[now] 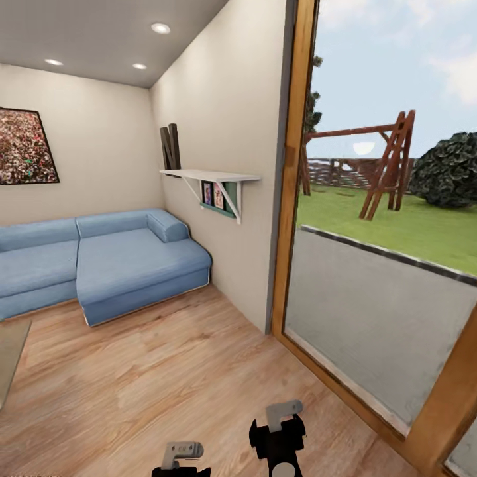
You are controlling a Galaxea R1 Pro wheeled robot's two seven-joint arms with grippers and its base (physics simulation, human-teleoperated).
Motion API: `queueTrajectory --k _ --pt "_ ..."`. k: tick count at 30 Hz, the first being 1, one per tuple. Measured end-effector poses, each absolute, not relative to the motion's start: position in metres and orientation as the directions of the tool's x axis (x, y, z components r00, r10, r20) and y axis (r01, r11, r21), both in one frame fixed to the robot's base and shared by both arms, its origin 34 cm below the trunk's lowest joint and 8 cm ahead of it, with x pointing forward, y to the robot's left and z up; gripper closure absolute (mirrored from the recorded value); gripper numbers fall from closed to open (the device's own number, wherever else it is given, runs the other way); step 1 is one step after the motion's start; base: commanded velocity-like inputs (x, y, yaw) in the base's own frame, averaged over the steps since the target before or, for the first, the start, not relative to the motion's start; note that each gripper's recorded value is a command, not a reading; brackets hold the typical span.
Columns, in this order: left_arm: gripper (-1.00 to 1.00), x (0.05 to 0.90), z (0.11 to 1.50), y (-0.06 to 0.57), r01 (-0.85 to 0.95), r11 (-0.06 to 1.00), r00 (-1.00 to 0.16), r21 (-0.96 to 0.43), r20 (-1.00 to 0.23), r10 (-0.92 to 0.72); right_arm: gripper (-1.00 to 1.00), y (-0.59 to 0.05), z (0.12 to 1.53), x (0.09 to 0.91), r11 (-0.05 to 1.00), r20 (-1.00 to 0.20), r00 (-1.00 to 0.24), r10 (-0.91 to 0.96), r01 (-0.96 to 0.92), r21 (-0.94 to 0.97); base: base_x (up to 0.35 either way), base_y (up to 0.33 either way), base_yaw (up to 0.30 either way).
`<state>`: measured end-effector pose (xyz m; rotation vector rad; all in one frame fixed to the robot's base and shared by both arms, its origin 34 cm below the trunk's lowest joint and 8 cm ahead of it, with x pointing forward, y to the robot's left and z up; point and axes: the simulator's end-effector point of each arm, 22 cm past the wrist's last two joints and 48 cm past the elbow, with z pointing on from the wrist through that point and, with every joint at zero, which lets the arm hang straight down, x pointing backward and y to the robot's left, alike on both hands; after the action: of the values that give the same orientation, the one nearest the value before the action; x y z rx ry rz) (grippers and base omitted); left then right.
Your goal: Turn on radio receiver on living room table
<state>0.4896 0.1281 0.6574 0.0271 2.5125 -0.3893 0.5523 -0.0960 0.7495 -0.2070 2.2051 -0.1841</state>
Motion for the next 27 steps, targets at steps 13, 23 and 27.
queueTrajectory --k 13,23,27 --pt "-1.0 0.4899 0.6565 0.1311 0.096 0.961 -0.826 -0.258 -0.56 -0.067 -1.0 -0.096 0.7497 0.5525 0.975 -0.777 -0.592 -0.214 -0.082 -0.206 0.278 -0.203 0.288" --pt "-1.0 0.4898 0.6565 0.1307 0.097 0.961 -0.826 -0.258 -0.56 -0.067 -1.0 -0.0951 0.7496 0.5522 0.976 -0.777 -0.593 -0.212 -0.083 -0.203 0.276 -0.205 0.288" --pt "-1.0 0.4899 0.6565 0.1307 0.097 0.961 -0.826 -0.258 -0.56 -0.067 -1.0 -0.0951 0.7497 0.5522 0.976 -0.777 -0.593 -0.213 -0.083 -0.204 0.276 -0.205 0.289"
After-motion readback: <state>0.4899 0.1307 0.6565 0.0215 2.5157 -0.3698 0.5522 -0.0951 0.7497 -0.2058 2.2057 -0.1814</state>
